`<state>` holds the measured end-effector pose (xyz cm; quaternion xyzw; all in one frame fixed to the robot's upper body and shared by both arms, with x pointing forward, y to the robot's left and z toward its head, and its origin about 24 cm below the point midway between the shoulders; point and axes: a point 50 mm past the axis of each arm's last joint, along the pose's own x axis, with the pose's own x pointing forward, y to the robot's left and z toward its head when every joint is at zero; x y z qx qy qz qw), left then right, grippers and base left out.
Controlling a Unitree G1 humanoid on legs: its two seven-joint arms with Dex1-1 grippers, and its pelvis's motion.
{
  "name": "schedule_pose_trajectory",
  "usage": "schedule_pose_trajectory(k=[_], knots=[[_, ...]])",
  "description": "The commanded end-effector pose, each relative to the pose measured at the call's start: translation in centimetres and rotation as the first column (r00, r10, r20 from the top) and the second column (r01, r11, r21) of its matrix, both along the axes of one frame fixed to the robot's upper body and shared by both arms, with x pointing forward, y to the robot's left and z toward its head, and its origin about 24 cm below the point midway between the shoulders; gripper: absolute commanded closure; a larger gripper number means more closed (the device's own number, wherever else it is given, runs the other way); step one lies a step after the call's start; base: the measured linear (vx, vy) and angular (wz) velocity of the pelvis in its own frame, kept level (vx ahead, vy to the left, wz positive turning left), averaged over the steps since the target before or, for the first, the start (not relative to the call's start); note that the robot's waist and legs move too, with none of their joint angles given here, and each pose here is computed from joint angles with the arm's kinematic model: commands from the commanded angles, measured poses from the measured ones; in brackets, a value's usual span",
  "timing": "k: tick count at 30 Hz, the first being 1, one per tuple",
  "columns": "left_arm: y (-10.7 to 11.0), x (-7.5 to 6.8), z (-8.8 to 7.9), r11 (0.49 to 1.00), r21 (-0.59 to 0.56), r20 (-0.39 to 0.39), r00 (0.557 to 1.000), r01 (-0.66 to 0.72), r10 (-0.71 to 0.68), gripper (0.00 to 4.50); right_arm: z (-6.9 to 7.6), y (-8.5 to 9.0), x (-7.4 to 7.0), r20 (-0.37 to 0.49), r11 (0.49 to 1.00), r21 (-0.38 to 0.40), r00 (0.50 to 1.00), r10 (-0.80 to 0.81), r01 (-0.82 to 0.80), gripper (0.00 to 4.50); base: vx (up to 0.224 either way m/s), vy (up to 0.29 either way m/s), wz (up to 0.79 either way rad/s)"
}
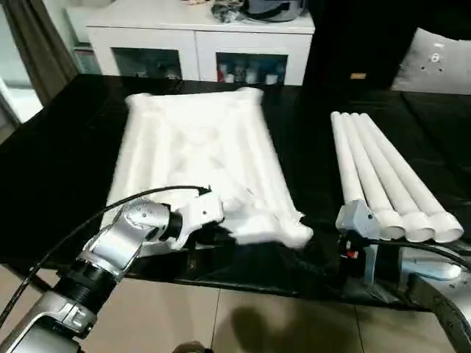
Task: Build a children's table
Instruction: Move table base
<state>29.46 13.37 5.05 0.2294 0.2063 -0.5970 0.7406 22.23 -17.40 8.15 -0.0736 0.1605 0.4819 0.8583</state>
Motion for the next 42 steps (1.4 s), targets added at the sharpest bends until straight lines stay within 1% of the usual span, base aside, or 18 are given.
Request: schedule_pose_trajectory(k=[1, 6, 12, 16, 17, 21, 22, 23, 26, 27, 28, 30, 33, 34, 36, 37, 39, 42], knots=[[1.1, 0.7, 0.4, 0.997, 0.010, 0.033, 0.997, -0.071, 0.070, 4.49, 0.6, -0.2, 0.6, 0.041, 0.999, 0.016, 0.998, -0.040, 0.040, 0.00, 0.000, 0.000, 0.00], [1.0, 0.8, 0.4, 0.997, -0.002, 0.043, 0.996, -0.078, 0.078, 4.49, 0.8, -0.2, 1.0, 0.062, 0.997, 0.025, 0.995, -0.074, 0.073, 0.00, 0.000, 0.000, 0.00], [0.5, 0.5, 0.4, 1.000, -0.007, 0.117, 0.993, -0.008, 0.009, 4.49, 0.9, 0.0, 1.5, 0.087, 0.994, 0.027, 0.990, -0.107, 0.105, 0.00, 0.000, 0.000, 0.00], [0.4, 0.7, 0.4, 0.999, -0.028, 0.131, 0.991, -0.031, 0.034, 4.49, 1.5, 0.3, 2.1, 0.107, 0.984, 0.088, 0.981, -0.164, 0.155, 0.00, 0.000, 0.000, 0.00], [0.4, 0.9, 0.5, 0.998, -0.042, 0.145, 0.988, -0.046, 0.052, 4.06, 1.7, 0.5, 2.2, 0.109, 0.982, 0.103, 0.979, -0.172, 0.161, 0.00, 0.000, 0.000, 0.00], [0.3, 1.0, 1.3, 0.988, -0.137, 0.145, 0.986, -0.065, 0.085, 3.88, 1.9, 1.1, 3.0, 0.115, 0.964, 0.123, 0.962, -0.249, 0.235, 0.00, 0.000, 0.000, 0.00], [0.3, 1.0, 1.4, 0.987, -0.144, 0.146, 0.986, -0.065, 0.086, 3.58, 1.9, 1.1, 3.1, 0.114, 0.962, 0.124, 0.960, -0.255, 0.241, 0.00, 0.000, 0.000, 0.00], [0.1, 0.7, 1.9, 0.980, -0.191, 0.138, 0.986, -0.063, 0.091, 3.58, 1.9, 1.2, 3.6, 0.108, 0.949, 0.126, 0.947, -0.304, 0.290, 0.00, 0.000, 0.000, 0.00], [0.0, -0.1, 2.8, 0.967, -0.249, 0.113, 0.990, -0.056, 0.086, 3.52, 2.0, 1.1, 5.0, 0.116, 0.906, 0.094, 0.899, -0.422, 0.413, 0.00, 0.000, 0.000, 0.00], [0.0, -0.2, 2.8, 0.966, -0.251, 0.111, 0.990, -0.056, 0.086, 3.33, 2.0, 1.1, 5.1, 0.117, 0.903, 0.091, 0.896, -0.428, 0.420, 0.00, 0.000, 0.000, 0.00], [0.0, -0.8, 3.5, 0.954, -0.291, 0.095, 0.990, -0.077, 0.109, 3.10, 2.1, 0.6, 6.3, 0.110, 0.855, 0.058, 0.848, -0.519, 0.515, 0.00, 0.000, 0.000, 0.00], [0.1, -1.1, 4.0, 0.938, -0.327, 0.081, 0.985, -0.116, 0.150, 3.13, 2.3, 0.2, 7.4, 0.076, 0.811, 0.038, 0.808, -0.585, 0.584, 0.00, 0.000, 0.000, 0.00], [0.5, -1.3, 4.2, 0.928, -0.322, 0.070, 0.972, -0.189, 0.222, 2.75, 2.4, -0.1, 8.5, 0.037, 0.783, -0.015, 0.783, -0.621, 0.622, 0.00, 0.000, 0.000, 0.00], [0.6, -1.6, 4.2, 0.925, -0.303, 0.063, 0.964, -0.227, 0.257, 2.64, 2.4, -0.5, 9.3, 0.039, 0.751, -0.076, 0.755, -0.655, 0.656, 0.00, 0.000, 0.000, 0.00], [0.7, -1.8, 4.2, 0.925, -0.297, 0.062, 0.962, -0.236, 0.265, 2.66, 2.4, -0.6, 9.6, 0.044, 0.738, -0.093, 0.744, -0.667, 0.668, 0.00, 0.000, 0.000, 0.00], [0.5, -2.3, 4.3, 0.920, -0.307, 0.054, 0.961, -0.243, 0.272, 2.51, 2.3, -0.9, 10.1, 0.011, 0.707, -0.110, 0.712, -0.702, 0.699, 0.00, 0.000, 0.000, 0.00], [0.3, -2.5, 4.5, 0.914, -0.317, 0.046, 0.958, -0.254, 0.282, 2.20, 2.3, -1.0, 10.4, 0.013, 0.693, -0.127, 0.699, -0.715, 0.710, 0.00, 0.000, 0.000, 0.00], [-0.2, -3.6, 4.7, 0.912, -0.317, 0.035, 0.958, -0.259, 0.284, 2.18, 2.0, -1.8, 11.2, 0.028, 0.641, -0.210, 0.659, -0.751, 0.739, 0.00, 0.000, 0.000, 0.00]])
